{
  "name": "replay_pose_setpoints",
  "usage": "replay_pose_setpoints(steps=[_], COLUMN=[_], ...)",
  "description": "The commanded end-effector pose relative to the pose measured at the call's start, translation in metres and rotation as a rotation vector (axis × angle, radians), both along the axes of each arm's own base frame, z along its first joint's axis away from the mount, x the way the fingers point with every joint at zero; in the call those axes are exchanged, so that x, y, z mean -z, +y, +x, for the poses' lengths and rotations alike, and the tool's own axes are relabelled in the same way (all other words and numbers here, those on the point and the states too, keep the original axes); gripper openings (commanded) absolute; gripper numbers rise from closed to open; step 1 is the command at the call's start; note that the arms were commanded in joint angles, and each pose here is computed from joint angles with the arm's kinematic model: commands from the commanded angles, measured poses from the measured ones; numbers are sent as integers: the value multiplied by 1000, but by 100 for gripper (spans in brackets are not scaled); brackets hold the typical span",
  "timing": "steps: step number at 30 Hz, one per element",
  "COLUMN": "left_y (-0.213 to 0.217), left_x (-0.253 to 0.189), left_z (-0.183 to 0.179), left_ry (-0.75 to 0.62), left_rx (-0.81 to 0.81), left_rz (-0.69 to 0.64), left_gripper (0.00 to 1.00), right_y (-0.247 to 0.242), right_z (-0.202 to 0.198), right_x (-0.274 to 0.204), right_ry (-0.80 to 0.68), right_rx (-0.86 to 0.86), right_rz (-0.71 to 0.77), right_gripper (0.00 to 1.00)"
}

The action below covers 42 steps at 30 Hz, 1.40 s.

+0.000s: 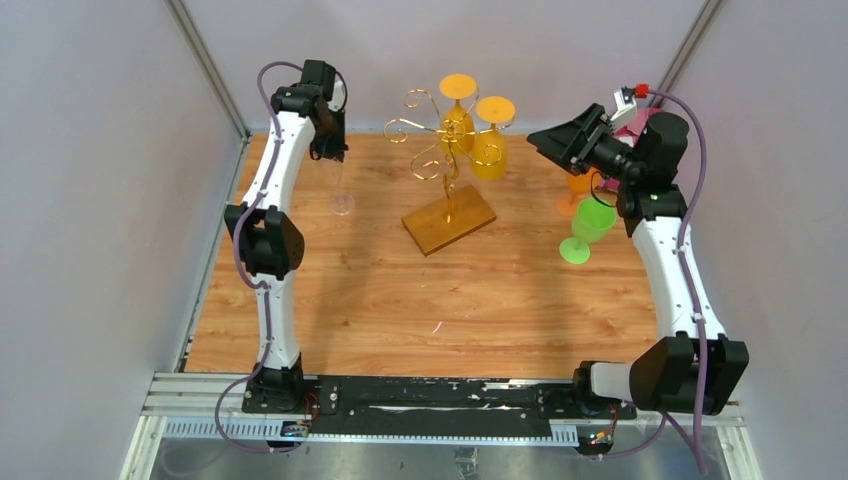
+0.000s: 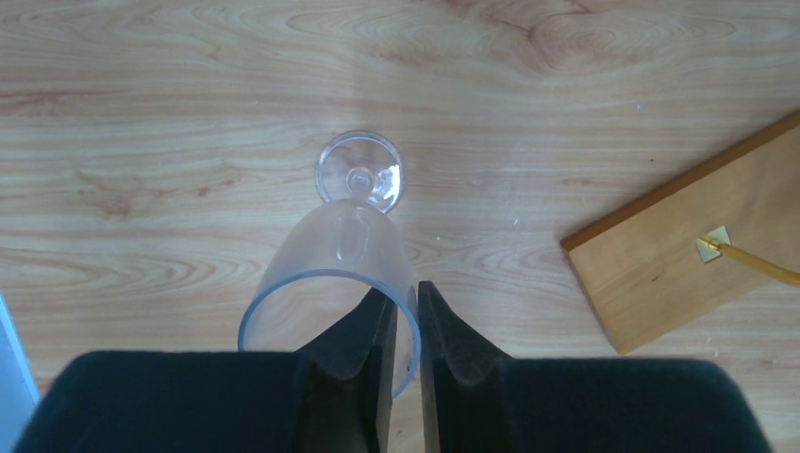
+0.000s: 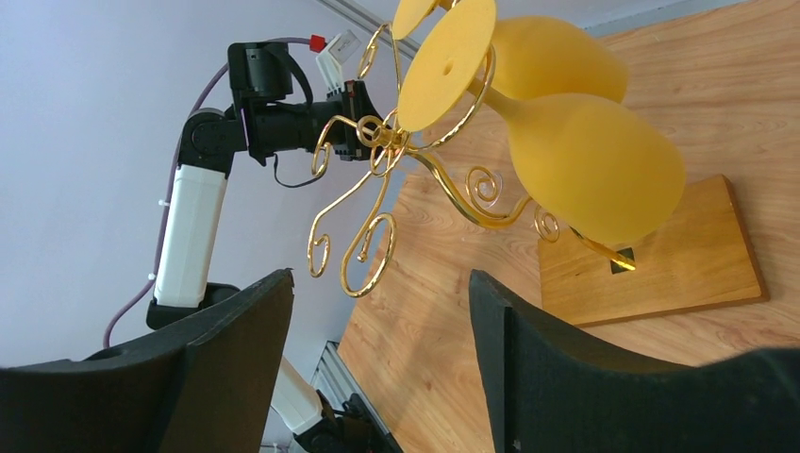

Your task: Take the wine glass off the wine glass rack

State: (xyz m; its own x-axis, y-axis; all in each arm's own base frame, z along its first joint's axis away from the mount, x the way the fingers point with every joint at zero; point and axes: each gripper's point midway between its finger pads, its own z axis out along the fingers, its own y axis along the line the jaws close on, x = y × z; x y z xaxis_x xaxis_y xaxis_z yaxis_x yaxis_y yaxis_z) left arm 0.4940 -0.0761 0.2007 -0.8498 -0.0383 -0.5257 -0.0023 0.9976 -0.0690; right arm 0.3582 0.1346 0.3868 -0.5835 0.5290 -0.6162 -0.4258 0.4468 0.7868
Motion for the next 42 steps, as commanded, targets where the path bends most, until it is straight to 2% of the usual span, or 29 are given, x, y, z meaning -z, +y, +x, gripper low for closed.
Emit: replay_pose_setpoints(steps=[1, 6, 13, 17, 19, 24, 26, 28, 35, 38, 42], left_y=[-4, -9, -7, -7, -7, -5, -7, -13, -56, -61, -59], left_x=[0, -31, -79, -94, -103, -147, -173, -198, -252, -256, -249], left_z=[-4, -7, -19, -22, -23, -37, -49, -62, -129, -150, -159], left_ry=[13, -58, -162, -198, -220, -328, -399, -487, -893, -932, -916], left_rx=[38, 57, 70, 71, 68, 67, 87, 104, 239, 272, 270], left_rz=[-19, -49, -52, -57, -63, -74, -80, -103, -385, -443, -439], left_gripper=[24, 36, 43, 43, 40, 22, 7, 1, 0, 0, 0], right_y=[-7, -7, -6, -5, -5, -4, -3, -3, 11, 17, 20], right_z=[4, 2, 2, 4, 5, 13, 18, 29, 70, 83, 98], right_x=[2, 2, 2, 6, 6, 2, -1, -4, -12, -12, -10], right_ry=[-34, -40, -34, -21, -18, -18, -16, -12, 17, 30, 33], right_rx=[19, 22, 20, 16, 14, 11, 7, 9, -57, -78, -77], right_rz=[-19, -18, 3, 21, 30, 55, 72, 87, 185, 202, 210], right_gripper=[75, 78, 77, 75, 73, 67, 64, 62, 48, 45, 43])
